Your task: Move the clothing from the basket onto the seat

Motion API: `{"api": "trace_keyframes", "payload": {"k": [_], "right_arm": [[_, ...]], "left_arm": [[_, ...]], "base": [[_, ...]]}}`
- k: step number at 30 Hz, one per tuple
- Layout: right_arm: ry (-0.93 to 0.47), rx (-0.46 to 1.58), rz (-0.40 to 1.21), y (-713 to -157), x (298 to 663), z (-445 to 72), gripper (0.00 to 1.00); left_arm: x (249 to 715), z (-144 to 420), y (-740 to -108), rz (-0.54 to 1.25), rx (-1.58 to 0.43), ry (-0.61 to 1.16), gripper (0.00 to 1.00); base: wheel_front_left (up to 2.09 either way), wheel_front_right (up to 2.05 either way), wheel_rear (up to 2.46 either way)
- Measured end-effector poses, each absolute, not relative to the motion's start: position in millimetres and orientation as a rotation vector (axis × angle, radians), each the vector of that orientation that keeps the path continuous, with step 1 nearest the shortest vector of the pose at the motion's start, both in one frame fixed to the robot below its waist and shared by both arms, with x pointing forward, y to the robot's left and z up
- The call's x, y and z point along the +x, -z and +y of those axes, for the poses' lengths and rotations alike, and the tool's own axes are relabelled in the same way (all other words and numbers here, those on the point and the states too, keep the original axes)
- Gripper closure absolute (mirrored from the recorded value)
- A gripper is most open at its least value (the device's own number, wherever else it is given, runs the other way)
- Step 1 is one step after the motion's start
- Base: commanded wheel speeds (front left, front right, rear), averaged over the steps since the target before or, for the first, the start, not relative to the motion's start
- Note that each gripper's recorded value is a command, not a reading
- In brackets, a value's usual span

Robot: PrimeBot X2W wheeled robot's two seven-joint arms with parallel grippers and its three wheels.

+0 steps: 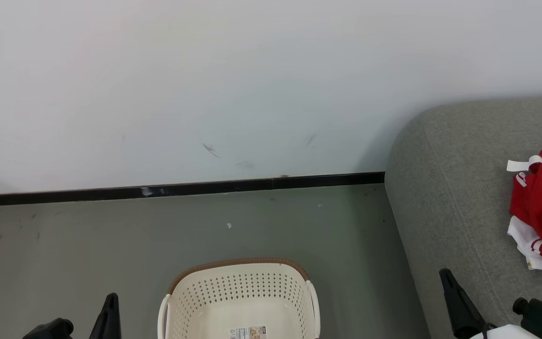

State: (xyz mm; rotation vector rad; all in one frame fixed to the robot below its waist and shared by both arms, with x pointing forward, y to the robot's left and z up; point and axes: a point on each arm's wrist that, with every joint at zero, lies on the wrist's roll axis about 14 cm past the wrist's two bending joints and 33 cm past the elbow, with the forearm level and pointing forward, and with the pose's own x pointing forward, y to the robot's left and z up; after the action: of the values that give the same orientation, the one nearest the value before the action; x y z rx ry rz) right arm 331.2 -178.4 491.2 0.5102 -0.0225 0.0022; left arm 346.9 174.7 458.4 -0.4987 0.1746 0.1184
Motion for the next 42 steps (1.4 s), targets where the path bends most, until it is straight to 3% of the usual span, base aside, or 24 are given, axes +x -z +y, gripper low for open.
{"api": "trace_keyframes", "payload": {"k": [42], "right_arm": [[0.062, 1.149, 0.026, -485, 358, -196, 1.0]], "left_arm": [[360, 178, -460, 0.2, -1.154, -0.114, 1.0]], "base": [[0.0, 0.0, 0.0]]}}
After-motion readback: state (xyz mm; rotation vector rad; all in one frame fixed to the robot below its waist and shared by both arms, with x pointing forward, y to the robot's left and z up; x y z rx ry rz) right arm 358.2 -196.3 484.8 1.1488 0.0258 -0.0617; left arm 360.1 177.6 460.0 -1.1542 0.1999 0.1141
